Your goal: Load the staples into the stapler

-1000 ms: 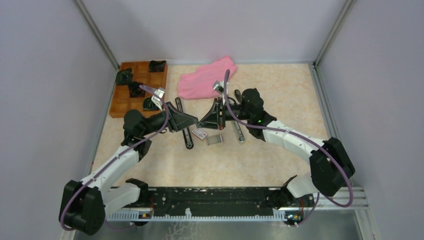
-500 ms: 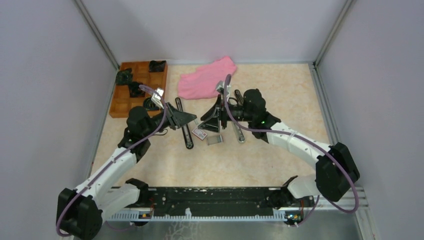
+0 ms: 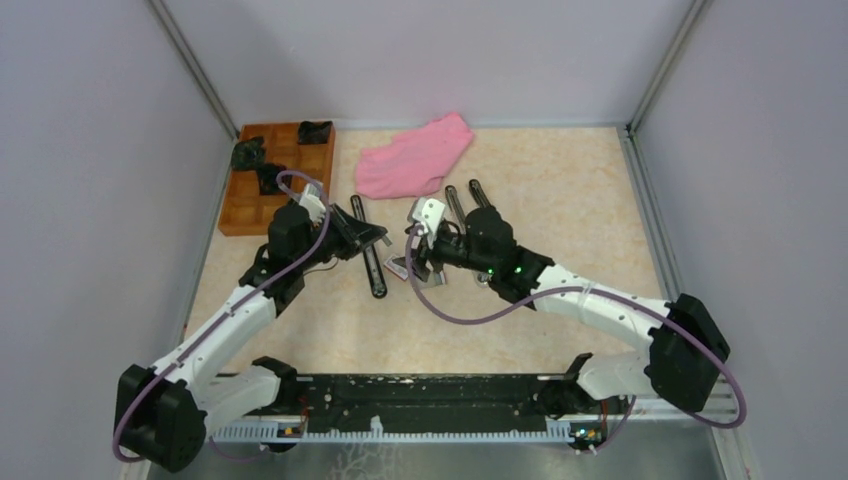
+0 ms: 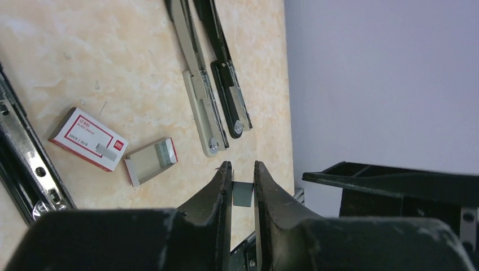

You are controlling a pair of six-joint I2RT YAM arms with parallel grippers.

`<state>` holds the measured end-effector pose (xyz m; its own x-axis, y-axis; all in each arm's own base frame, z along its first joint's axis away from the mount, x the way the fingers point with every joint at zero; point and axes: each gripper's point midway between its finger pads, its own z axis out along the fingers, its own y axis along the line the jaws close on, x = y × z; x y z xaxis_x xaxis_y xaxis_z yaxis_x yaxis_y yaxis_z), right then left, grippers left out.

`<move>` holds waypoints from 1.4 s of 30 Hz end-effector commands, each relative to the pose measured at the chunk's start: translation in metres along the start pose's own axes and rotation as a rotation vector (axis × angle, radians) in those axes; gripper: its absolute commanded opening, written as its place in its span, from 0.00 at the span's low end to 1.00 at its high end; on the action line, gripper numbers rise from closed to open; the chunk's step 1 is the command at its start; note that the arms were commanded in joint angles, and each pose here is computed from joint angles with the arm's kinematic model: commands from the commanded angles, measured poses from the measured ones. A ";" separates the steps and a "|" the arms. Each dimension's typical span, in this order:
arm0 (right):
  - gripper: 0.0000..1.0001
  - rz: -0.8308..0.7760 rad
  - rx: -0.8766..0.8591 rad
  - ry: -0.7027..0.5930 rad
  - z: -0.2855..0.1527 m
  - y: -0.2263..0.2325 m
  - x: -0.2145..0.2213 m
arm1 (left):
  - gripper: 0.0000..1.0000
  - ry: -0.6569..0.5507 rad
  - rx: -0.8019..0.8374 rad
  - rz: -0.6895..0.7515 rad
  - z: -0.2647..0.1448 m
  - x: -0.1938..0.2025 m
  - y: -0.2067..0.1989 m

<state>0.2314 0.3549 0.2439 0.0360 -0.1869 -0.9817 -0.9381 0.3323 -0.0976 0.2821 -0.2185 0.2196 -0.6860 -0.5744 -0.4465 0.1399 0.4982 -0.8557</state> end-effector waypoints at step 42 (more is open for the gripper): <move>0.36 -0.678 0.386 -0.041 0.070 -0.029 -0.001 | 0.07 -0.092 -0.330 -0.388 0.002 -0.015 0.030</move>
<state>0.2795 0.3965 0.1961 0.5358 -0.5003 -0.6802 -0.5636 0.3879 -0.7293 0.2963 -0.1963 0.1937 -0.5894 -0.7924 -0.1574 -0.3346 0.4167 -0.8452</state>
